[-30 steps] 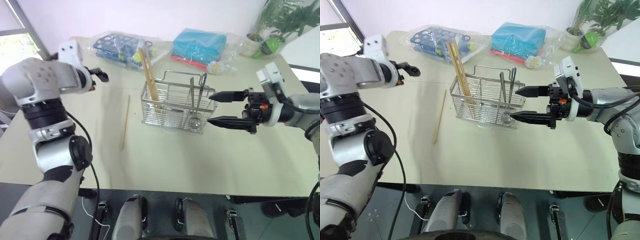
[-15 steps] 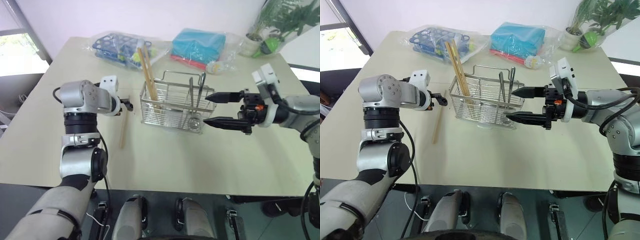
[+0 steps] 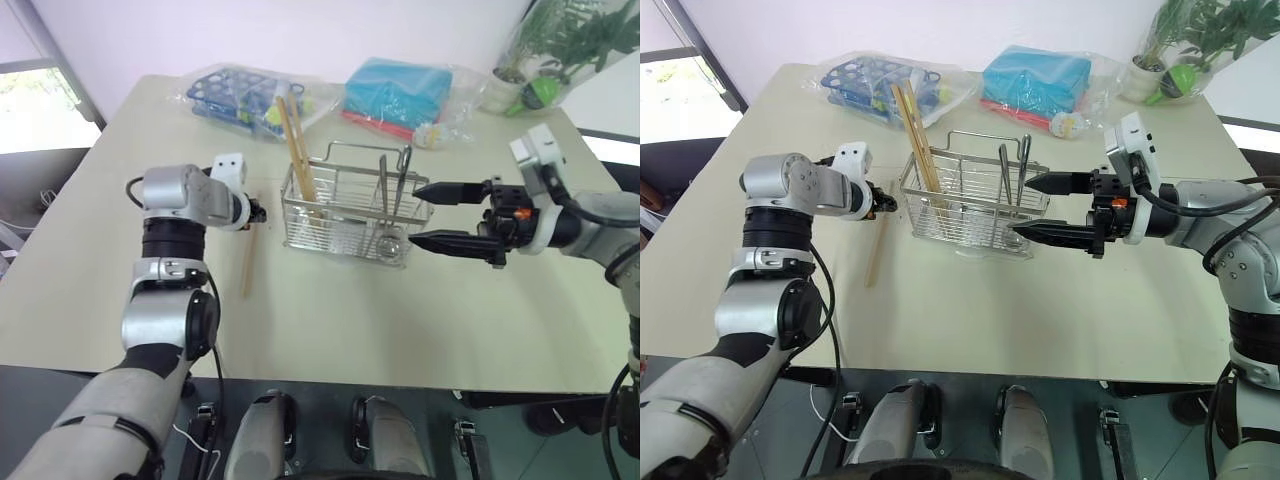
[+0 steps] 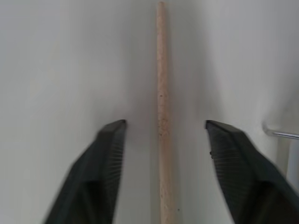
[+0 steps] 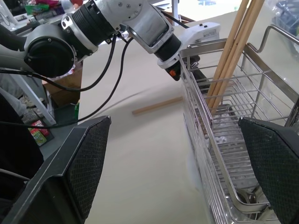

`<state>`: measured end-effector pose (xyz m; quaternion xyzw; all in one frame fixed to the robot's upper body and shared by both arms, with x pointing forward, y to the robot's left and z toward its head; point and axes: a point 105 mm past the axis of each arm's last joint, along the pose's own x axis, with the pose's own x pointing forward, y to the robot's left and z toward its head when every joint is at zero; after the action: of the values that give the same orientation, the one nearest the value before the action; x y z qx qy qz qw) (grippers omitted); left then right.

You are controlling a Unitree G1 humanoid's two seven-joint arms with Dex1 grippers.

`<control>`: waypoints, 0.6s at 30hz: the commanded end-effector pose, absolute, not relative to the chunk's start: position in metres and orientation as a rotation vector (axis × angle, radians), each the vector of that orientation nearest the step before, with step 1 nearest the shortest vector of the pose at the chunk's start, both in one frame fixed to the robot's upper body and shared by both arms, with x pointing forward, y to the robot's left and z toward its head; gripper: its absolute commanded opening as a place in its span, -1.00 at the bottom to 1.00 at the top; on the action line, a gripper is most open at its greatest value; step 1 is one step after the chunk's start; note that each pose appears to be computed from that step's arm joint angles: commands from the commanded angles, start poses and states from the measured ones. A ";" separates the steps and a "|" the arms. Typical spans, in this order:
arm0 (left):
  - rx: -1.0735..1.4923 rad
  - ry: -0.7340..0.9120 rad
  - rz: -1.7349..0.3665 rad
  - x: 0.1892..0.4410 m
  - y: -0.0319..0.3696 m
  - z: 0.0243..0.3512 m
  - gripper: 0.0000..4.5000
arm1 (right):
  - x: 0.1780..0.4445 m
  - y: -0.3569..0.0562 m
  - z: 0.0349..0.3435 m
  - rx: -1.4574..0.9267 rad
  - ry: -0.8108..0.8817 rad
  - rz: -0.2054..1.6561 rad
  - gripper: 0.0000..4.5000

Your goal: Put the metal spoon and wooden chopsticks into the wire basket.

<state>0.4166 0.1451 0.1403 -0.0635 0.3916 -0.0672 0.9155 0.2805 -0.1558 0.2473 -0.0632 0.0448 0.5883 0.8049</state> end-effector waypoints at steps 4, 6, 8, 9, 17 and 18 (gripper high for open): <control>-0.152 0.786 -0.123 0.420 0.150 0.148 -0.98 | 0.275 -0.154 0.258 -0.149 0.046 1.275 1.00; -0.166 0.772 -0.102 0.420 0.155 0.151 -0.98 | 0.275 -0.155 0.257 -0.151 0.048 1.275 1.00; -0.164 0.729 -0.079 0.423 0.163 0.157 -0.98 | 0.276 -0.156 0.258 -0.153 0.049 1.274 1.00; -0.171 0.702 -0.071 0.424 0.166 0.161 -0.98 | 0.276 -0.156 0.258 -0.153 0.049 1.274 1.00; -0.229 0.090 -0.016 0.434 0.209 0.264 -0.98 | 0.276 -0.164 0.259 -0.183 0.077 1.257 1.00; -0.275 -0.027 -0.059 0.428 0.210 0.287 -0.98 | 0.276 -0.166 0.261 -0.187 0.079 1.255 1.00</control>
<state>0.4370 0.2083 0.2440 -0.1131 0.0869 -0.0015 0.9898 0.2792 -0.1616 0.2480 -0.0727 0.0546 0.5882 0.8036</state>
